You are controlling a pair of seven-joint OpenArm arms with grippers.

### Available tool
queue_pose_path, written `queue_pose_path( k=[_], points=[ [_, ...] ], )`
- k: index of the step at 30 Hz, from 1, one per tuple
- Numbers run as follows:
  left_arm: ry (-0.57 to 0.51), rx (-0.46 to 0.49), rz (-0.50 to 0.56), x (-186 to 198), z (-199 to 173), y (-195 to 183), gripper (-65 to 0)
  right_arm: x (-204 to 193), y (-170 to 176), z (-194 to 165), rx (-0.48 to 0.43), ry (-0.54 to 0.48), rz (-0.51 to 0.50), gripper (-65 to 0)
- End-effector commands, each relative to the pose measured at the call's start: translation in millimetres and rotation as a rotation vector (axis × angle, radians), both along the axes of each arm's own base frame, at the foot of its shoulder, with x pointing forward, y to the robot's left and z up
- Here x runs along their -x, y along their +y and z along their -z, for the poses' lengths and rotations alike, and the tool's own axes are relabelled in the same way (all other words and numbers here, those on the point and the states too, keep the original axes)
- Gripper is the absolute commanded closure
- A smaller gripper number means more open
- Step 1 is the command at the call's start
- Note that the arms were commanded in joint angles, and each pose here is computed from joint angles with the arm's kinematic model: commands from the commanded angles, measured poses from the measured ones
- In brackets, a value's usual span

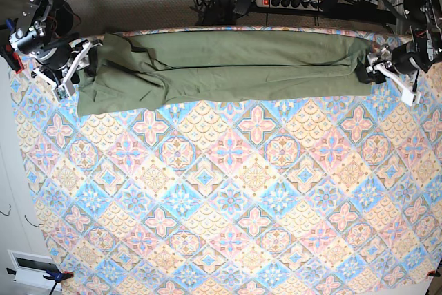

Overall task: Layout the t-shirt on the table in an organized manner, then fold the t-shirt properly
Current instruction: 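Pull the shirt strip taut between both grippers along the table edge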

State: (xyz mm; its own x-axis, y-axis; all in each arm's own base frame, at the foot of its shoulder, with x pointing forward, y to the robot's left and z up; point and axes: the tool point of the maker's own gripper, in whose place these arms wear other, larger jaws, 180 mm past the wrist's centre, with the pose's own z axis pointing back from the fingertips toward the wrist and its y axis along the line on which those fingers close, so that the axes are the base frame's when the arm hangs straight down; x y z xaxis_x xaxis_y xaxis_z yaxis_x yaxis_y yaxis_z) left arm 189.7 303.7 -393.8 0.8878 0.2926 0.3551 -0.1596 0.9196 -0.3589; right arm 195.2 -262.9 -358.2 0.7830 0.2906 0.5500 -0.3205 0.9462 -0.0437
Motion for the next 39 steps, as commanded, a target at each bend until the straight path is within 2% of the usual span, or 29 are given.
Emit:
queue_pose_path(
  k=[1,9,19,27,29,32,34,39],
  points=[
    [-0.048,0.011,0.01,-11.1,-8.8,-3.7,-45.7,-7.8,-1.9,-11.4,0.008,-0.045,-0.013,-24.8],
    [-0.041,0.04,0.005,-7.0,-0.4,-15.7,-45.7,-8.8,-1.4,-11.9,0.008,-0.047,-0.015,-24.8],
    [0.001,-0.036,0.007,2.3,12.4,-7.8,-45.7,-9.4,-1.4,-12.2,0.008,-0.049,-0.015,-24.8],
    [0.05,0.028,-0.05,14.8,34.4,-16.0,-45.1,-11.6,4.3,-15.8,-0.034,-0.068,-0.017,-24.8],
    [0.049,0.039,-0.041,15.3,34.7,-19.8,-40.6,-11.7,4.8,-16.0,-0.037,-0.069,-0.018,-24.8],
    [0.022,0.073,0.034,13.9,32.8,-34.1,-24.8,-11.7,4.8,-16.0,-0.037,-0.069,-0.018,-24.8],
    [0.003,0.1,0.083,13.9,31.1,-43.7,-16.7,-11.2,4.8,-15.7,-0.037,-0.068,-0.018,-24.8],
    [-0.035,0.109,0.123,10.0,26.5,-47.3,-10.4,-11.3,5.0,-15.8,-0.038,-0.068,-0.018,-24.8]
  ],
)
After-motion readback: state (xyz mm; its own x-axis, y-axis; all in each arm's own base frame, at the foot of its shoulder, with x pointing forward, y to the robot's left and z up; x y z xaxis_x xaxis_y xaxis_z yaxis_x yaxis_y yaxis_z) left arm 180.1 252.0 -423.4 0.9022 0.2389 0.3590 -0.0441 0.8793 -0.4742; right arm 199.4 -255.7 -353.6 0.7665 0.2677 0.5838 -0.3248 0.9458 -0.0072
